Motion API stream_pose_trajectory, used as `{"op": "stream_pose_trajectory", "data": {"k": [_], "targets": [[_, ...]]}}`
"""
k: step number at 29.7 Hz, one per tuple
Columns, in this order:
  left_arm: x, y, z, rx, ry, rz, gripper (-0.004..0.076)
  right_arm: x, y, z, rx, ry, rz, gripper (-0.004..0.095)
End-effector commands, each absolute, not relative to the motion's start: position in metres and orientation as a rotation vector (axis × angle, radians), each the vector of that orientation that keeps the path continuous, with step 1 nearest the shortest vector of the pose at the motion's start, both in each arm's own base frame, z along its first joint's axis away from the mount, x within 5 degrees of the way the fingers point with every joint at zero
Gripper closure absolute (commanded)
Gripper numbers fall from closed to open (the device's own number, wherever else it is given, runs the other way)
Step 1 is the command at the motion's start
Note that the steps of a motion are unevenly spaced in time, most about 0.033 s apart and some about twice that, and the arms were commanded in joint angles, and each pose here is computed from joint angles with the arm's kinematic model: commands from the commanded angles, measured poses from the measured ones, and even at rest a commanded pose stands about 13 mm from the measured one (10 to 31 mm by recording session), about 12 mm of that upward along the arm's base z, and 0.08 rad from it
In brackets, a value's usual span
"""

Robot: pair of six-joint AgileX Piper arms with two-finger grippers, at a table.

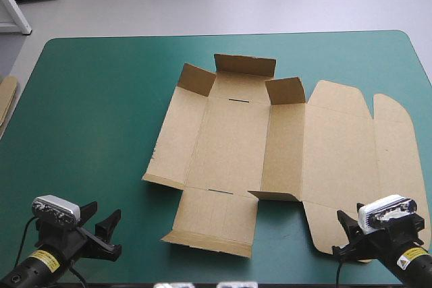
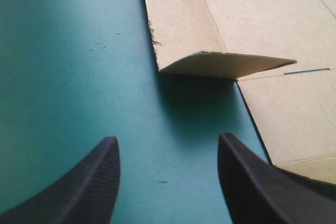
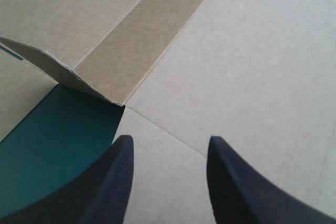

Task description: Fold the box

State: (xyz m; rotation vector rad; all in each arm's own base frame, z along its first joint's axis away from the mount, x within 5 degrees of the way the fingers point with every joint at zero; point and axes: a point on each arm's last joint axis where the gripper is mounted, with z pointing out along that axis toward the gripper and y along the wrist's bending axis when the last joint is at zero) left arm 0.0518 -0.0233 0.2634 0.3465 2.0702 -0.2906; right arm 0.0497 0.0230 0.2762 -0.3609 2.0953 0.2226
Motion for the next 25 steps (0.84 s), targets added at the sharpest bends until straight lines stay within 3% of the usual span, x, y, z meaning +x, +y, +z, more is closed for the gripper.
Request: {"op": "stream_pose_trajectory", "data": {"k": [1, 18, 25], "targets": [[0.056, -0.026, 0.277, 0.323, 1.995, -0.323, 0.0322, 0.055, 0.024, 0.289, -0.341, 2.024, 0.228, 0.0494], [0.056, -0.026, 0.277, 0.314, 1.998, -0.331, 0.0322, 0.054, 0.024, 0.289, -0.341, 2.027, 0.231, 0.0494], [0.069, -0.031, 0.284, 0.284, 2.108, -0.332, 0.0322, 0.058, 0.023, 0.295, -0.35, 1.942, 0.198, 0.0494]]}}
